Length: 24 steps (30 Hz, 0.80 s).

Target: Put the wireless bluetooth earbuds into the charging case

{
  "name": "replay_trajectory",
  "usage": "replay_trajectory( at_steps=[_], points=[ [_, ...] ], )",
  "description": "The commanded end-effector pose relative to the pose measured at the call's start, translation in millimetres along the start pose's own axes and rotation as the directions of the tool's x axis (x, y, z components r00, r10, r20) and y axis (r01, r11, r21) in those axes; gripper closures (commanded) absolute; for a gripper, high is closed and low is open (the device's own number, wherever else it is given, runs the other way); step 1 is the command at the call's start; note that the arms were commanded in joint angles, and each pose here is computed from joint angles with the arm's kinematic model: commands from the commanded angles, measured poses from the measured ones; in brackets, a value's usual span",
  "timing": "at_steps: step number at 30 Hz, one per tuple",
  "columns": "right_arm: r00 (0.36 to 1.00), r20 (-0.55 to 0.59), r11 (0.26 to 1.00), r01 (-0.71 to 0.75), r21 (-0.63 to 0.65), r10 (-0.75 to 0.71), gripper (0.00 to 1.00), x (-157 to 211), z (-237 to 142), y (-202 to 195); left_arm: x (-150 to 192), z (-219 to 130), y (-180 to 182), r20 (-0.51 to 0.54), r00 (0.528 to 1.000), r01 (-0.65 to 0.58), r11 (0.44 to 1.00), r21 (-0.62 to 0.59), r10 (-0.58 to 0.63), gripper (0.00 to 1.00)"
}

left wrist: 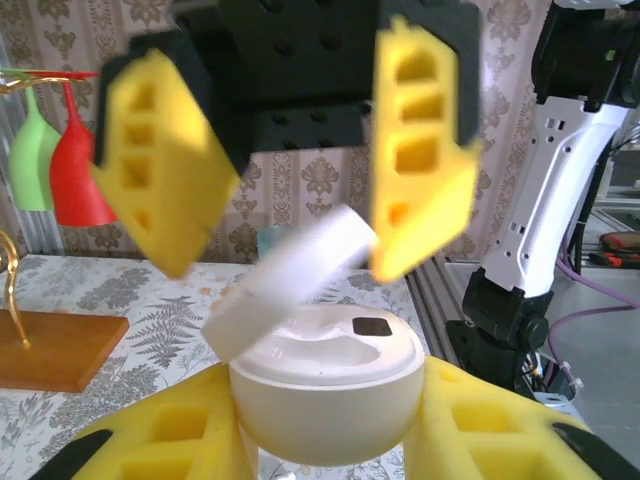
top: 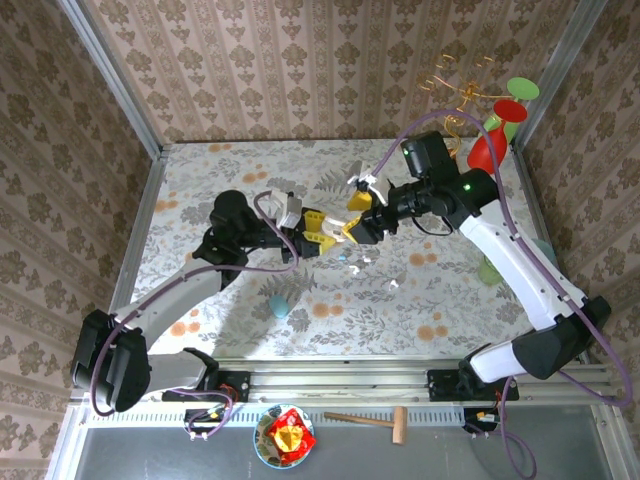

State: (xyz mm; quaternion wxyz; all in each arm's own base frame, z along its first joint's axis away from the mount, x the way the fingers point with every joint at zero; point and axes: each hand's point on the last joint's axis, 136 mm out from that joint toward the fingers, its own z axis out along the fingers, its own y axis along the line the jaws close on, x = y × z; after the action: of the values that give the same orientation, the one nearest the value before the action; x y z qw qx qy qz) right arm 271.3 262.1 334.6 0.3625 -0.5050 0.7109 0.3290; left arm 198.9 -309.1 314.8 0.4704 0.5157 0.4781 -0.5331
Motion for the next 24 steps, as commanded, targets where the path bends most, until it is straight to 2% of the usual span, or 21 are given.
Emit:
replay_trajectory(
  at_steps=[1, 9, 15, 17, 21, 24],
  points=[
    [0.998, 0.06, 0.998, -0.014, 0.057, 0.01, 0.36, -13.3, -7.3, -10.5, -5.7, -1.4, -11.5, 0.02, 0.997, -0.077, 0.996, 0.038, 0.076, 0.81],
    [0.997, 0.071, 0.999, -0.013, 0.038, 0.011, 0.31, -13.7, -6.8, -7.9, -6.5, -5.1, -8.4, 0.028, 0.995, -0.096, 0.995, 0.016, 0.096, 0.82],
    [0.995, 0.094, 1.0, -0.019, 0.022, 0.016, 0.12, -16.7, -6.4, -5.3, -4.1, -8.9, -1.1, 0.031, 0.995, -0.099, 0.995, -0.016, 0.099, 0.82],
    [0.992, 0.116, 0.999, -0.053, 0.01, 0.052, 0.08, -20.1, -4.9, -5.9, -3.3, -12.5, 7.5, 0.036, 0.994, -0.105, 0.993, -0.058, 0.107, 0.84],
    [0.977, 0.214, 1.0, -0.023, 0.015, 0.019, 0.0, -34.5, -18.9, 3.6, -4.4, -22.3, 26.3, 0.056, 0.993, -0.1, 0.987, -0.124, 0.107, 0.85],
    [0.96, 0.275, 0.998, -0.058, 0.023, 0.05, 0.0, -38.2, -23.9, 0.1, -6.2, -28.0, 32.9, 0.076, 0.991, -0.094, 0.985, -0.148, 0.106, 0.84]
  ],
)
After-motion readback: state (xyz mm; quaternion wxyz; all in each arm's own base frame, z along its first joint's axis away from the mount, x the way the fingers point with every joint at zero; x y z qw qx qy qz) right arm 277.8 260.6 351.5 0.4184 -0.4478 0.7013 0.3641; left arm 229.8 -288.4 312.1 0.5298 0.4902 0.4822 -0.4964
